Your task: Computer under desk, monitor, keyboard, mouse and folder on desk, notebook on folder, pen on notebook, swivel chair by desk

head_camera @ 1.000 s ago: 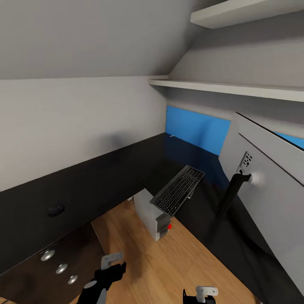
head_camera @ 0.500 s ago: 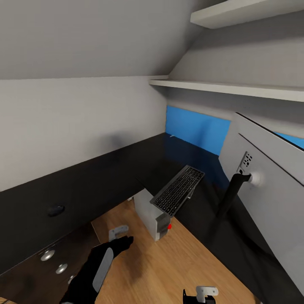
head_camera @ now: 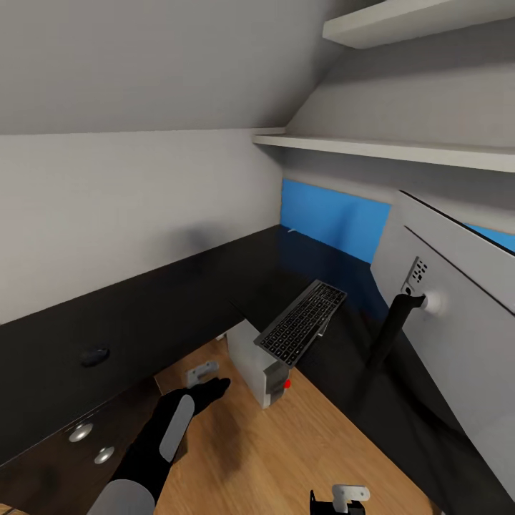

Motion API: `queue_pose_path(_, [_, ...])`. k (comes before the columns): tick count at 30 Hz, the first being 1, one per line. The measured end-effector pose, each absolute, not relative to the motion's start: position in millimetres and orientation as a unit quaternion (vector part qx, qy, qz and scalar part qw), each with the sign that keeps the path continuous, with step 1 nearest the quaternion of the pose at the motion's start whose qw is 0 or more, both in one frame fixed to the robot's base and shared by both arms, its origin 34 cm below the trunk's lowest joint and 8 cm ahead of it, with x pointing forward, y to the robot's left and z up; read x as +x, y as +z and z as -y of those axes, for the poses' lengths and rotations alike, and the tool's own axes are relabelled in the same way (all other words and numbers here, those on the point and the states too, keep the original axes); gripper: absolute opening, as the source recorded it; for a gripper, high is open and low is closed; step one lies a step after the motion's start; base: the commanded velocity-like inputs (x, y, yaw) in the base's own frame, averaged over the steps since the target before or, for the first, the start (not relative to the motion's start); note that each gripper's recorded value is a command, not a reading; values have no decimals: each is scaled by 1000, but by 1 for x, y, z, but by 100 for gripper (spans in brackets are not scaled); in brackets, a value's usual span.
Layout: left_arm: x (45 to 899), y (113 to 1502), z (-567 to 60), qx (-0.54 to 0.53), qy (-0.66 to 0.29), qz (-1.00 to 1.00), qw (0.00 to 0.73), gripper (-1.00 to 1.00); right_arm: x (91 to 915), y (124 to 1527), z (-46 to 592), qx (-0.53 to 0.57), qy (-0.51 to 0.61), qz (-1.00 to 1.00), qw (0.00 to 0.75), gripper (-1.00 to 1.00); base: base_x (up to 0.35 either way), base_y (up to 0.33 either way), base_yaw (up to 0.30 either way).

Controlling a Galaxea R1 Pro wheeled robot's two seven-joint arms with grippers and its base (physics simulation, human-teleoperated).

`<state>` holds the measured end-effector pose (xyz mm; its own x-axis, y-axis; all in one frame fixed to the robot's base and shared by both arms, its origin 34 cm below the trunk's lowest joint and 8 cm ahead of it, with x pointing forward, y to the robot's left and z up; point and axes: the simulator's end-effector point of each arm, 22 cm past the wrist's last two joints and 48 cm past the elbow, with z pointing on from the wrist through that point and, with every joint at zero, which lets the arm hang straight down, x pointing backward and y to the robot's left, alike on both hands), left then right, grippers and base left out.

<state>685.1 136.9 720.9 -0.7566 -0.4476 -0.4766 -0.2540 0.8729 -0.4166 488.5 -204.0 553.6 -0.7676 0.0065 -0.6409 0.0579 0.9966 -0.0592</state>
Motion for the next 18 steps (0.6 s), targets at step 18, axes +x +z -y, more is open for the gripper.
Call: queue_pose_path(18, [696,764,-69,-180,-347,-868,305,100,489,554,204,17,-37,-939,340,100,0,0,0])
